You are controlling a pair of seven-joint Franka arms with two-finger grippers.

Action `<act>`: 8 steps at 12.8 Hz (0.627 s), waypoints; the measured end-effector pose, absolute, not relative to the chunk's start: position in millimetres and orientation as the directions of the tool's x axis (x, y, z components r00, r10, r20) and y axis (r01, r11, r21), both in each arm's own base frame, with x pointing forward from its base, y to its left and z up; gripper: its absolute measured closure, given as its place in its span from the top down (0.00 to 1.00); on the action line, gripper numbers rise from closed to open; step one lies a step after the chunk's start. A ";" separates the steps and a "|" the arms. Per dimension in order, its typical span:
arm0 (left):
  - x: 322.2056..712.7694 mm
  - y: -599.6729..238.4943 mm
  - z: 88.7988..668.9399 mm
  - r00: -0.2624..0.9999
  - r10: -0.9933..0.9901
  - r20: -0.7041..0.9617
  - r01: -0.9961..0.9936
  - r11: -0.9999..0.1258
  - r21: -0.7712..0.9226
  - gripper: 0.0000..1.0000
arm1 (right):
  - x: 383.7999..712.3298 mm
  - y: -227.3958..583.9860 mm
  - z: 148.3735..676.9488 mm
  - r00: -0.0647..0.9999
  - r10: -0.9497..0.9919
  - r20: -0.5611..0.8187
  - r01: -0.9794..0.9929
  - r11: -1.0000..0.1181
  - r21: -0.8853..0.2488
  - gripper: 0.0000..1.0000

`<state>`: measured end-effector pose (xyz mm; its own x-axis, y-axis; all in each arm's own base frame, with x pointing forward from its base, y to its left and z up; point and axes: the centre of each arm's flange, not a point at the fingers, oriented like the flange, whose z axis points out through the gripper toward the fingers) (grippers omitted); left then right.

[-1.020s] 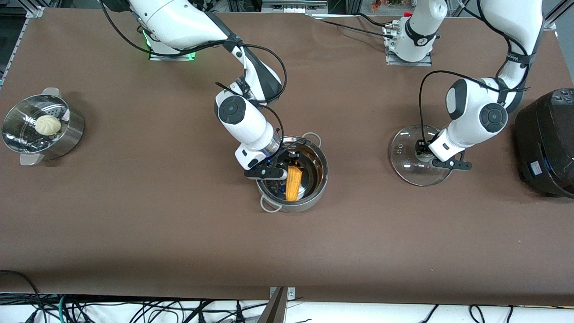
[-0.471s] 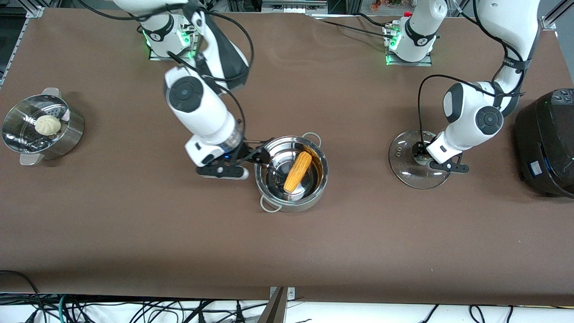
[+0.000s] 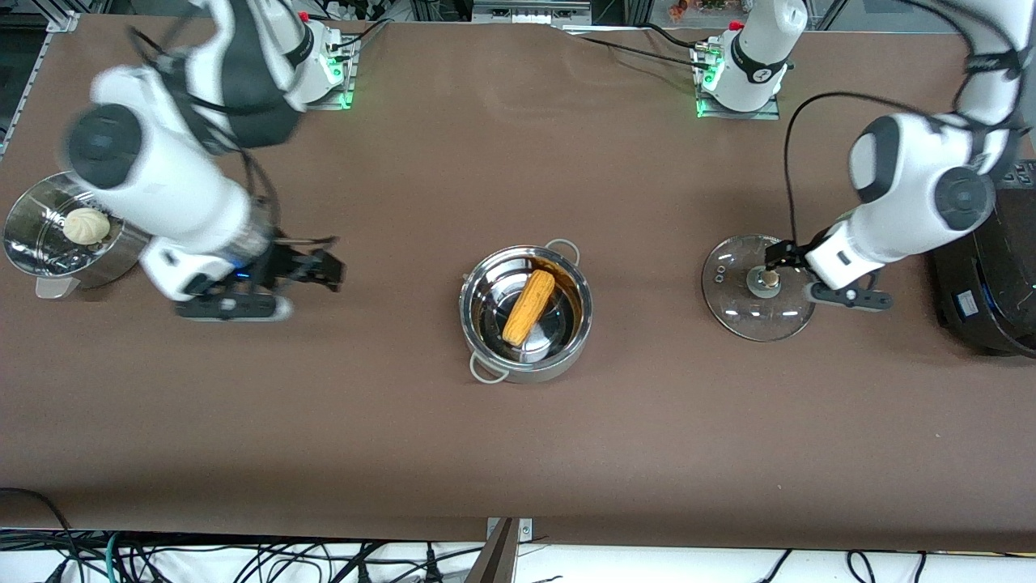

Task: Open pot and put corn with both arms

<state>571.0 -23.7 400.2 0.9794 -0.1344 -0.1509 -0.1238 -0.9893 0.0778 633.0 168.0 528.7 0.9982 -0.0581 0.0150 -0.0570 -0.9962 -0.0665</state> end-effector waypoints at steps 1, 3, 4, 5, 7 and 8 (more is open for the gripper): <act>577.3 -22.1 445.7 0.978 -0.134 -0.159 -0.126 -0.990 0.056 1.00 | 631.9 130.1 551.2 0.995 -0.100 0.028 -0.097 -0.992 -0.081 1.00; 579.8 -20.2 524.2 0.979 -0.111 -0.169 -0.111 -0.994 0.014 1.00 | 613.6 61.4 589.1 0.986 -0.166 0.005 -0.165 -0.981 -0.099 1.00; 577.8 -19.6 555.9 0.981 -0.099 -0.168 -0.100 -0.995 0.007 1.00 | 600.1 32.7 598.9 0.987 -0.161 -0.014 -0.161 -0.984 -0.082 1.00; 574.8 -18.2 581.9 0.983 -0.084 -0.163 -0.085 -0.996 0.003 1.00 | 588.5 9.6 603.1 0.993 -0.113 -0.017 -0.114 -0.993 -0.044 1.00; 570.9 -14.6 608.4 0.987 -0.049 -0.153 -0.050 -0.999 -0.003 1.00 | 576.0 -8.4 596.9 0.999 -0.040 -0.023 -0.040 -0.999 0.011 1.00; 570.9 -12.4 610.7 0.988 -0.033 -0.151 -0.034 -0.999 -0.005 1.00 | 574.3 -8.0 591.9 0.999 -0.031 -0.007 -0.031 -0.999 0.016 1.00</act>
<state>570.9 -12.4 610.7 0.9880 -0.0331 -0.1511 -0.0341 -0.9994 -0.0046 574.3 -8.0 591.9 0.9995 -0.0310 -0.0073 -0.0309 -0.9994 0.0157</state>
